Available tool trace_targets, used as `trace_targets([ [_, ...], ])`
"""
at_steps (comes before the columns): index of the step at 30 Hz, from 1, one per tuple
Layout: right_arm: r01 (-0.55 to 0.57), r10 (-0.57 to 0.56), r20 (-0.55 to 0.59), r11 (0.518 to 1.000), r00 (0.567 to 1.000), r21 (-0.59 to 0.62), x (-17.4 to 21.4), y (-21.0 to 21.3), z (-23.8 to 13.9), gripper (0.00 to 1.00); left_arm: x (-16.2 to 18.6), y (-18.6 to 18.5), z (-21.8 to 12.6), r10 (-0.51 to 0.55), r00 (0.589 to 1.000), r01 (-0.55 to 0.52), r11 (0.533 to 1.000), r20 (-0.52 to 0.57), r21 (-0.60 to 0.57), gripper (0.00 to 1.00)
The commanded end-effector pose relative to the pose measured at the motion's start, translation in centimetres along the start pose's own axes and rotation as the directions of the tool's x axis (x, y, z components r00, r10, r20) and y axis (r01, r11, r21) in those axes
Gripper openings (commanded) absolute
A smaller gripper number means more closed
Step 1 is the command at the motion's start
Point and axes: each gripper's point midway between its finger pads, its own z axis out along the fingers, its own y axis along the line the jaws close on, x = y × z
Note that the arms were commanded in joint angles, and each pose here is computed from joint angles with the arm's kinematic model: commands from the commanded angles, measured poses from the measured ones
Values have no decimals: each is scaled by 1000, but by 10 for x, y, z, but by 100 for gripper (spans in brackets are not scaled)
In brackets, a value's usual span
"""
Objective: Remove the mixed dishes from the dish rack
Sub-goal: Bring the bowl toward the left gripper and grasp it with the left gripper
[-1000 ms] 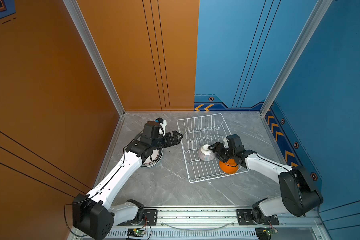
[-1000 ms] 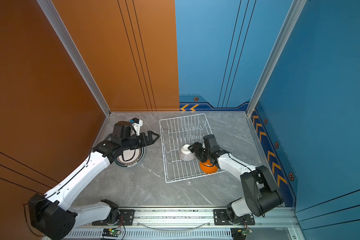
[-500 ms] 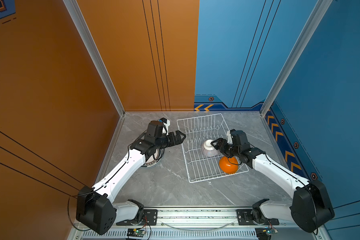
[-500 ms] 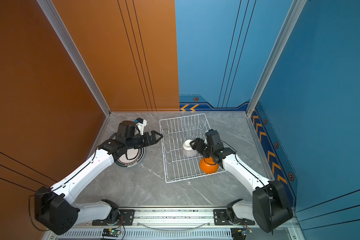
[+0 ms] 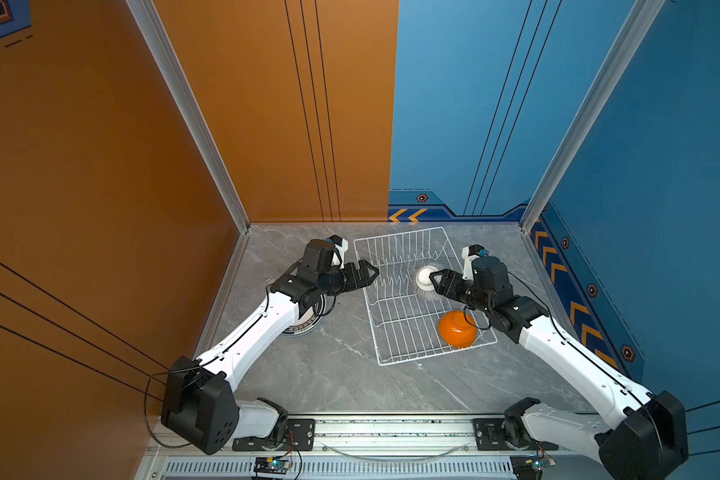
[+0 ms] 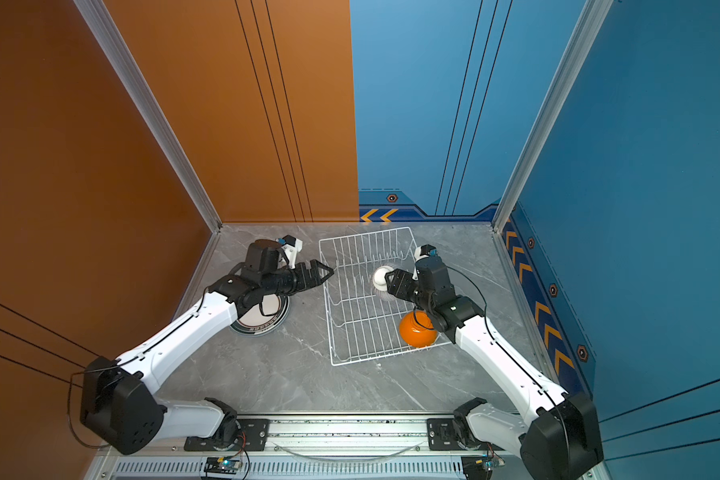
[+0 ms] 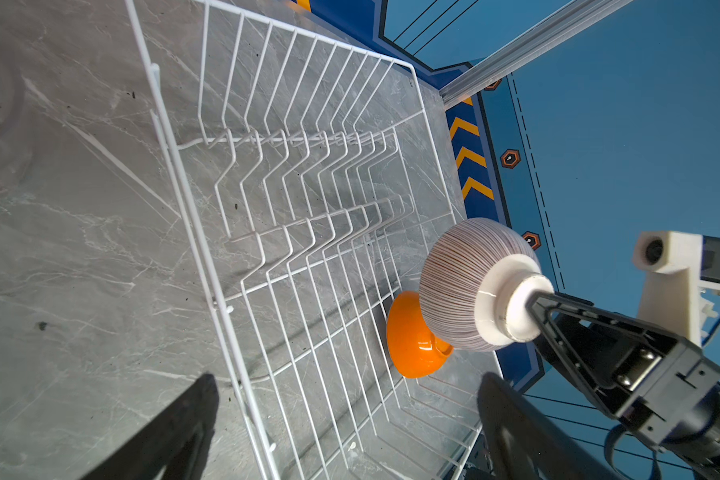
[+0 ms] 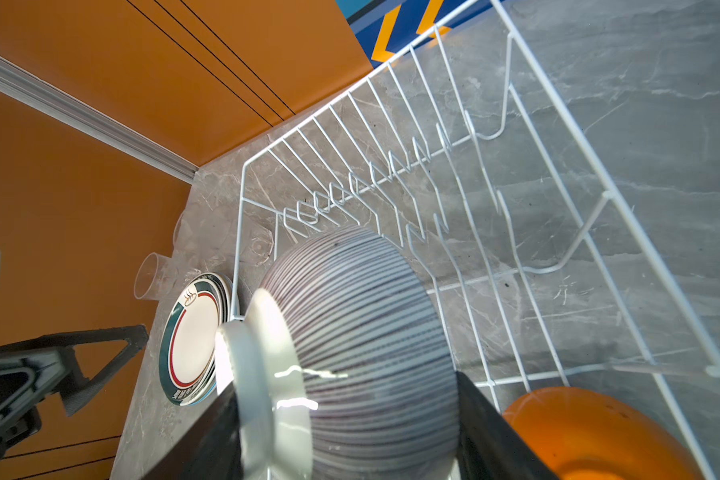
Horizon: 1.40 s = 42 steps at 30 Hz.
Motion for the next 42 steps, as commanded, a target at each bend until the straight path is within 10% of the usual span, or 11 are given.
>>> trace_targets([
  [1,-89,89,29,996,996,-5,-14,-1,-5,62,-8,-17,1,19,1000,-20,998,11,55,98],
  [10,-394,387,-153,919,909,-16,4,7,14,62,-18,-37,6,78,990,-99,976,115,192,98],
  [21,-492,484,-142,870,863,-27,-14,8,13,62,-15,-41,3,262,923,-323,925,283,199,98],
  [35,-507,493,-154,858,857,-77,-23,18,11,62,-11,-43,8,253,928,-311,930,272,198,98],
  [42,-488,465,-151,839,873,-239,-36,41,12,62,-7,-51,27,73,984,-116,955,164,272,100],
])
